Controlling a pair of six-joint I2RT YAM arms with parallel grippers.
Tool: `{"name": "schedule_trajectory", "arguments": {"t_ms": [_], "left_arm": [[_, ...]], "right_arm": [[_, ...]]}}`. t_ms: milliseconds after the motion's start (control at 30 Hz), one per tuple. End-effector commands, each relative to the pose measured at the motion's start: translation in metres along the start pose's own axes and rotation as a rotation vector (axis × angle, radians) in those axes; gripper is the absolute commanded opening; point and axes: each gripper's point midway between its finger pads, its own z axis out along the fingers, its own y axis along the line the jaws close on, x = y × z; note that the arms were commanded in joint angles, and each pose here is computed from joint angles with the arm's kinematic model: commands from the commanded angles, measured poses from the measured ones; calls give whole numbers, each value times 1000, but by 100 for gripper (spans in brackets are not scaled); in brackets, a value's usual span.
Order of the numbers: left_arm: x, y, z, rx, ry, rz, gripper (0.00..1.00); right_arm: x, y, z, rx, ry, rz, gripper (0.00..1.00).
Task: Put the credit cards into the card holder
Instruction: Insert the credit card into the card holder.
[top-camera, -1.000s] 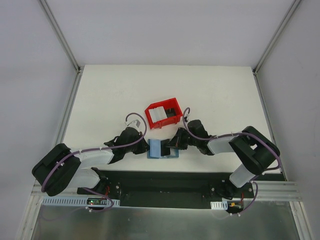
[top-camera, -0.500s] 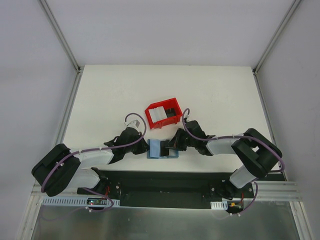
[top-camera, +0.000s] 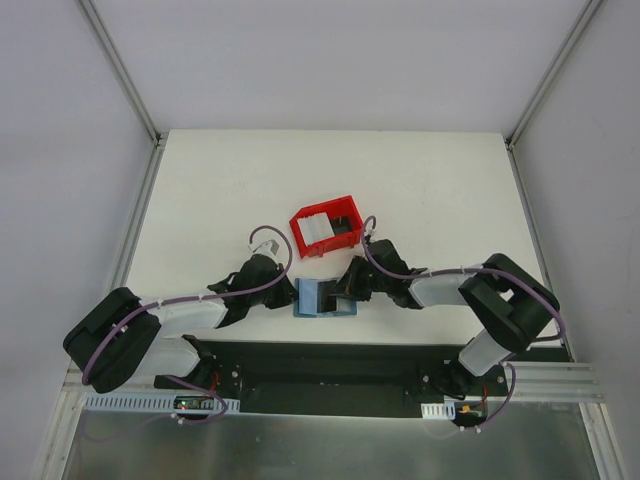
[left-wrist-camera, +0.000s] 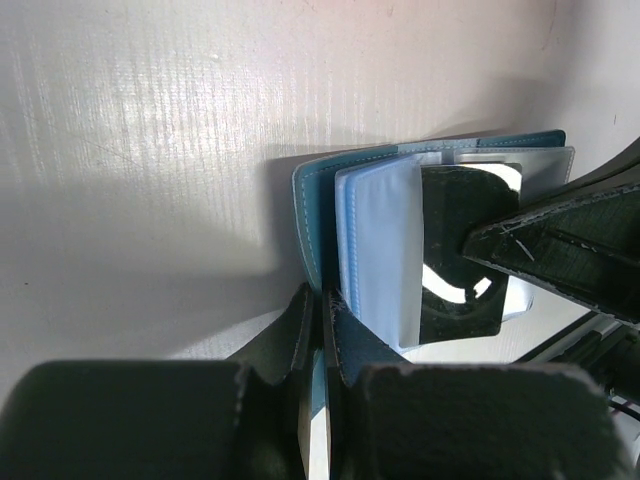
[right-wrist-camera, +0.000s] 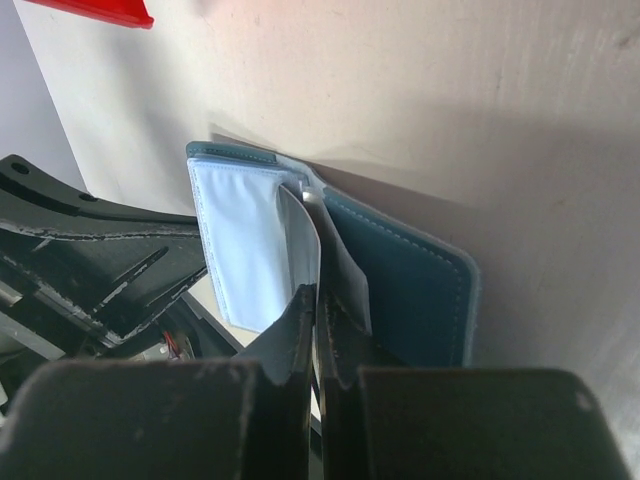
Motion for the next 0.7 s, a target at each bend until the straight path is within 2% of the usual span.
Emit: {"name": "schedule_trajectory", "arguments": {"t_ms": [0, 500, 600, 667], "left_arm": [[9, 21, 0, -84, 30, 10, 0], [6, 22, -2, -91, 14, 14, 0], [5, 19, -1, -82, 15, 23, 0], [4, 17, 0, -74, 17, 26, 0]], "right_arm": [[20, -18, 9, 71, 98, 12, 1], [17, -26, 3, 115, 114, -58, 0], [22, -20, 7, 105, 167, -86, 0], [24, -14, 12, 98, 157, -108, 1]]}}
